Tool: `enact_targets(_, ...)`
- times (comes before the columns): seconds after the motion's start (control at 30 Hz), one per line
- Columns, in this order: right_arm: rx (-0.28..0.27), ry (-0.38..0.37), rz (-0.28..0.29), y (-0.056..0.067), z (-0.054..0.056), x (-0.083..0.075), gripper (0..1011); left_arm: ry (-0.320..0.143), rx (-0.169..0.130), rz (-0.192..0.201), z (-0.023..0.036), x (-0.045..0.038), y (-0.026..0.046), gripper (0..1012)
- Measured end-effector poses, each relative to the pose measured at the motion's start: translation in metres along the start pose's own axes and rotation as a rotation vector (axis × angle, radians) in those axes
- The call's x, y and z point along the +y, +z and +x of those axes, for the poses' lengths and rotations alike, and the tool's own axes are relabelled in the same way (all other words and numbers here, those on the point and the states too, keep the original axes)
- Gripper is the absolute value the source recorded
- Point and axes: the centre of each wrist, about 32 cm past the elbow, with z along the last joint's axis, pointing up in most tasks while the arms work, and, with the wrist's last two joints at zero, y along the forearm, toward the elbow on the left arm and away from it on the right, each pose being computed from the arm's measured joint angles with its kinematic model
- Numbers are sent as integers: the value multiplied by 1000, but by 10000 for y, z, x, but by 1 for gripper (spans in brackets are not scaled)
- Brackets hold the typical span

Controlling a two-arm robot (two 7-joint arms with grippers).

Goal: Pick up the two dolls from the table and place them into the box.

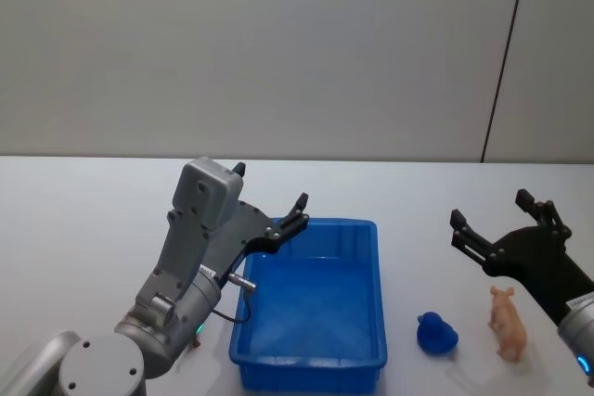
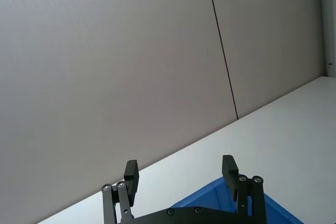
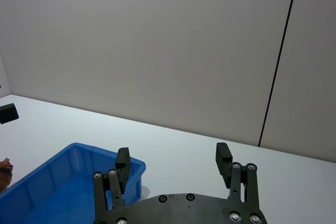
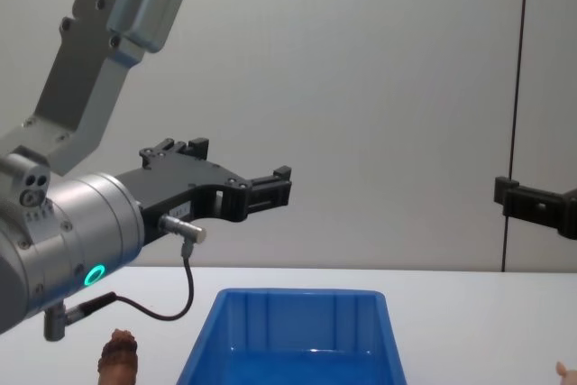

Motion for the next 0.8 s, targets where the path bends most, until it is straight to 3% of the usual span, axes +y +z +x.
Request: enact_targets(0.8, 0, 0, 0, 0, 0, 0, 1001, 0, 0, 0, 0, 0, 0, 1001)
